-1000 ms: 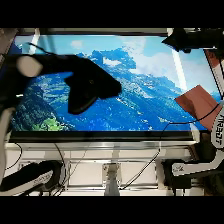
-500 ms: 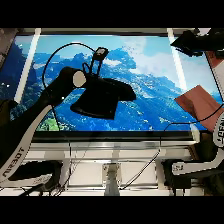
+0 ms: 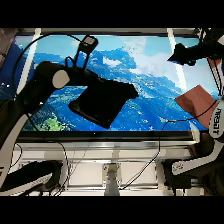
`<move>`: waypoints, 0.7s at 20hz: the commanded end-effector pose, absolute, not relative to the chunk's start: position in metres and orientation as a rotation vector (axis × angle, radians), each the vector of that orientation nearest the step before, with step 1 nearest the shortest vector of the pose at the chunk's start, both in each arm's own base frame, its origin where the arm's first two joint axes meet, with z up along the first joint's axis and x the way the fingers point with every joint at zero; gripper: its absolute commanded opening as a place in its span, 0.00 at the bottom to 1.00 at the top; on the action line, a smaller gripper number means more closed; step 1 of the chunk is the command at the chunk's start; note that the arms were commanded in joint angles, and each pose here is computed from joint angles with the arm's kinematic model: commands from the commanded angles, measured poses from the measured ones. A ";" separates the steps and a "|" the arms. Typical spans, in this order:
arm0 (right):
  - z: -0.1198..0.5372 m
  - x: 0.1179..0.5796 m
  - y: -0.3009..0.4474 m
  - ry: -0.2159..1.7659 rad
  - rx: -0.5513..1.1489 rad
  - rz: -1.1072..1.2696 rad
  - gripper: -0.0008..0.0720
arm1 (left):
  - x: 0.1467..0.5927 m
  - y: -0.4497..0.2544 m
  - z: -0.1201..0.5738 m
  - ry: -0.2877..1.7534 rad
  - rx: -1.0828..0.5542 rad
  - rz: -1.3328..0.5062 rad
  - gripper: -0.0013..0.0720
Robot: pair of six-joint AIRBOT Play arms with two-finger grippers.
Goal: Fold the clothes and pants, and hang the long-sleeved shirts on hangers.
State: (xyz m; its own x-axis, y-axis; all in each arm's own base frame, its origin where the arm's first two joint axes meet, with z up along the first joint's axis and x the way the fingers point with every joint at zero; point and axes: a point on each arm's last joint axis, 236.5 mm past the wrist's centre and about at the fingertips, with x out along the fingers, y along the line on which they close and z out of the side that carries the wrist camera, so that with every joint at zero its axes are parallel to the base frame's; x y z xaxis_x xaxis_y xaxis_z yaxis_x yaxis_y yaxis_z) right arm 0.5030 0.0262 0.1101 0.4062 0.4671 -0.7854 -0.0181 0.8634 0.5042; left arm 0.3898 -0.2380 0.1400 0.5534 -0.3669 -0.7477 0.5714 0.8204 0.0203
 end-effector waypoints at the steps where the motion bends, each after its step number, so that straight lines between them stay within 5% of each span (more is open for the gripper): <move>1: 0.086 0.487 0.045 1.227 0.492 0.426 0.06 | 0.384 -0.198 0.119 0.945 0.260 -0.533 0.03; 9: 0.096 0.484 0.090 1.222 0.663 0.663 0.06 | 0.400 -0.187 0.089 1.131 -0.571 -0.759 0.04; 10: 0.095 0.493 0.086 1.192 0.662 0.635 0.12 | 0.405 -0.185 0.078 1.159 -0.612 -0.745 0.06; 12: 0.092 0.503 0.081 1.160 0.655 0.598 0.50 | 0.416 -0.180 0.042 1.229 -0.651 -0.678 0.42; 14: 0.092 0.503 0.080 1.162 0.651 0.594 0.56 | 0.422 -0.170 -0.001 1.331 -0.705 -0.546 0.43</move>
State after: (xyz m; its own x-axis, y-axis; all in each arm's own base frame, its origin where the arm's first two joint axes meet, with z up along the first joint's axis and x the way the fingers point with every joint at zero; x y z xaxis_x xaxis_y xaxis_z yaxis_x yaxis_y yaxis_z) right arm 0.4961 0.0810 0.0907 0.2627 0.7225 -0.6395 -0.0885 0.6780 0.7297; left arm 0.4114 -0.1791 0.0379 0.1939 -0.7198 -0.6665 0.1400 0.6928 -0.7075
